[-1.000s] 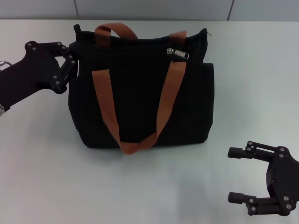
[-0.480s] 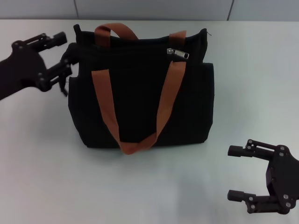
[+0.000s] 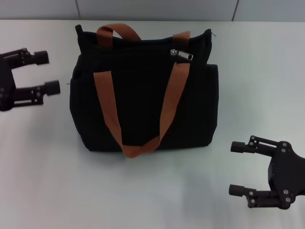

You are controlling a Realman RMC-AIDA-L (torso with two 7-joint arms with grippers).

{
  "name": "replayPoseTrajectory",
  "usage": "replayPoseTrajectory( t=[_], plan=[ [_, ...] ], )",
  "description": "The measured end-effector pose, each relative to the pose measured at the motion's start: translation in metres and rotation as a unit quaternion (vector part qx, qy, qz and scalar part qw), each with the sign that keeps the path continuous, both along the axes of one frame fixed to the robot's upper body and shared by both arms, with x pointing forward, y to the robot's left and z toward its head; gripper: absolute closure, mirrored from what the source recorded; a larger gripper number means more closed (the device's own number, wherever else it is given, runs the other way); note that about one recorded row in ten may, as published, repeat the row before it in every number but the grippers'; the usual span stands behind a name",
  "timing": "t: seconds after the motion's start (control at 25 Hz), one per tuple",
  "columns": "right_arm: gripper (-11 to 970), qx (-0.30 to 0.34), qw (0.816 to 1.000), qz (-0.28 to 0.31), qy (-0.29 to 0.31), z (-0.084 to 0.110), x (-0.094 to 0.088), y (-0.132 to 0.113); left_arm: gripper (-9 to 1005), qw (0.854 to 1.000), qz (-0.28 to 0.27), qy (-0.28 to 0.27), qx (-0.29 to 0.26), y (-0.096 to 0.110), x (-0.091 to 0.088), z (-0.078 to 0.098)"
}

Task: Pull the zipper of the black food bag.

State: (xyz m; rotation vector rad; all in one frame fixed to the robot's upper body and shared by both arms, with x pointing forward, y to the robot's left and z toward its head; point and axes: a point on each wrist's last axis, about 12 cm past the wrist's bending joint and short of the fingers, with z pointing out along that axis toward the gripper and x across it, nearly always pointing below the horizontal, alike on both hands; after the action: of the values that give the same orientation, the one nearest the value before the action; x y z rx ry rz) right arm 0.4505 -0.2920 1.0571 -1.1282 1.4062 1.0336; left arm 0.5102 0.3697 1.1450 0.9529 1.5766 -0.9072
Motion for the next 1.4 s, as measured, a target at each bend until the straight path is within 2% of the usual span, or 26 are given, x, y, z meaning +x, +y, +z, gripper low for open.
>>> replayPoseTrajectory(
  t=[0.28, 0.44, 0.52, 0.88, 1.04, 1.4],
  plan=[
    [141, 0.006, 1.000, 0.005, 0.002, -0.002, 0.004, 0.008, 178, 0.997, -0.069, -0.020, -0.029, -0.032, -0.018, -0.019],
    [141, 0.007, 1.000, 0.010, 0.007, -0.003, 0.006, 0.013, 179, 0.994, -0.103, -0.012, -0.041, -0.050, -0.031, -0.043],
    [141, 0.006, 1.000, 0.011, 0.008, -0.004, 0.007, 0.016, 180, 0.993, -0.111, -0.002, -0.041, -0.058, -0.037, -0.054],
    [141, 0.006, 1.000, 0.009, 0.017, -0.010, 0.005, 0.021, 183, 0.991, -0.127, 0.037, -0.014, -0.077, -0.049, -0.084],
    [141, -0.002, 1.000, 0.013, 0.022, -0.014, 0.005, 0.024, 185, 0.990, -0.134, 0.046, 0.000, -0.083, -0.049, -0.090],
    [141, -0.011, 0.999, 0.023, 0.029, -0.018, 0.008, 0.031, 186, 0.990, -0.136, 0.047, -0.002, -0.086, -0.049, -0.091]
  ],
)
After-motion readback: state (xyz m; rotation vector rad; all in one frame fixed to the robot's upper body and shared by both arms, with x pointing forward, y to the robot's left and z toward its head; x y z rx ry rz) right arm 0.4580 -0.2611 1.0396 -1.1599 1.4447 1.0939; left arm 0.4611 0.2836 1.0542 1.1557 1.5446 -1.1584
